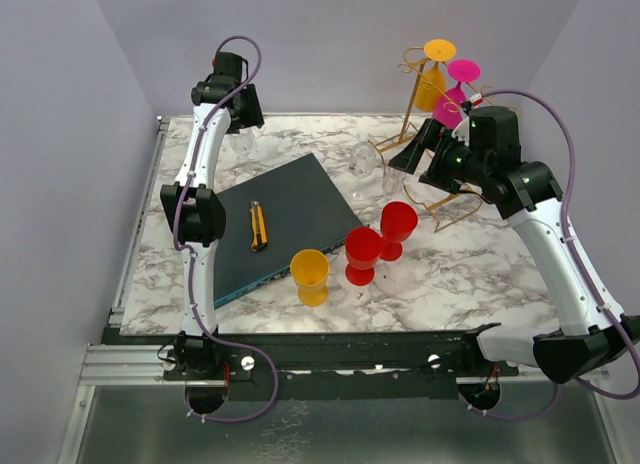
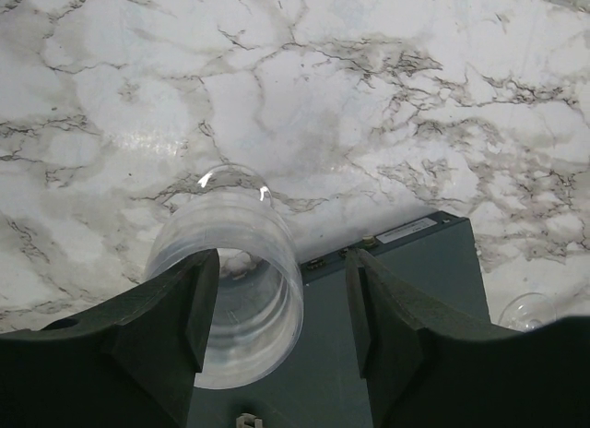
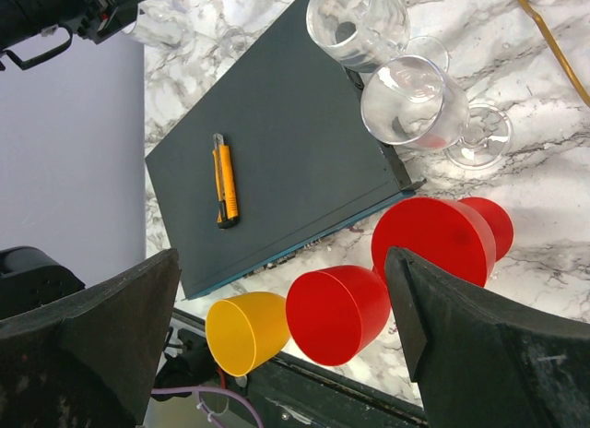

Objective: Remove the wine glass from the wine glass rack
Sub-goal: Place the wine glass at the center of the board.

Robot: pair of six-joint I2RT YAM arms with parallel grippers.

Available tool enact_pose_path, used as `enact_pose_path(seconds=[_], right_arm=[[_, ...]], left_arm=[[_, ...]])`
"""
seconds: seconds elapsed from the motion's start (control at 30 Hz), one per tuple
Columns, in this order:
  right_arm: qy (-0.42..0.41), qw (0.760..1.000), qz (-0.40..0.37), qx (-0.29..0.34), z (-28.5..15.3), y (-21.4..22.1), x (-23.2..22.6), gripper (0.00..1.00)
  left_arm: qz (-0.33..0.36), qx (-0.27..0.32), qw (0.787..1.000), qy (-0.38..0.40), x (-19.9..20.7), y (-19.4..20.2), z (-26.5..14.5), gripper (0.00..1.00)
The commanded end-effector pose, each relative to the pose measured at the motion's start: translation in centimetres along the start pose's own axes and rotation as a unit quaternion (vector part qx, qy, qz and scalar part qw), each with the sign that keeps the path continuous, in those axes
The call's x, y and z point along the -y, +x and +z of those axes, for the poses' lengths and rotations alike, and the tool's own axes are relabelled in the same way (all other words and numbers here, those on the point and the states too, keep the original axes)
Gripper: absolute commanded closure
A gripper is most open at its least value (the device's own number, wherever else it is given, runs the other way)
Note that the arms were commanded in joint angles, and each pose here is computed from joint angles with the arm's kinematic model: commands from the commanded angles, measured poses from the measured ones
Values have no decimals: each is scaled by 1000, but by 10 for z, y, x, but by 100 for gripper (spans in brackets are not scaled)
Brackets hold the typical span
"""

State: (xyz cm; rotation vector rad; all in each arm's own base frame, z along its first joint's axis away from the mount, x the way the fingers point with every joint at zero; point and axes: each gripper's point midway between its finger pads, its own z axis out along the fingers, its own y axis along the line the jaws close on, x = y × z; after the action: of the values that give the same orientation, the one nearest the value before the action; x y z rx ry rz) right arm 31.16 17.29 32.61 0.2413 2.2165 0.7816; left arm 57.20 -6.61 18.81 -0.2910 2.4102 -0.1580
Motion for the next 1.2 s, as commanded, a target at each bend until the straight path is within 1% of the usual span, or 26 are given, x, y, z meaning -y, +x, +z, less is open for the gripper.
enact_pose_path(seconds=[0.0,0.2,0.83,1.0,1.17], right_arm=[[-8,1000,-2,17,-14,-5,-7,0],[-5,1000,-1,23,-20,-7,-7,0],[-10,999,0,47,-39,-16,-15,0],[-16,997,-2,74,-51,-33,-26,0],[-4,993,-18,118,-58,-68,-38,0]], left_arm=[[0,42,999,31,20,-24,-35,37],[3,48,998,36,28,-25,-40,37],[7,68,997,29,27,-33,-74,36],[11,81,996,34,34,-36,-95,36],[26,95,994,47,55,-32,-125,33]])
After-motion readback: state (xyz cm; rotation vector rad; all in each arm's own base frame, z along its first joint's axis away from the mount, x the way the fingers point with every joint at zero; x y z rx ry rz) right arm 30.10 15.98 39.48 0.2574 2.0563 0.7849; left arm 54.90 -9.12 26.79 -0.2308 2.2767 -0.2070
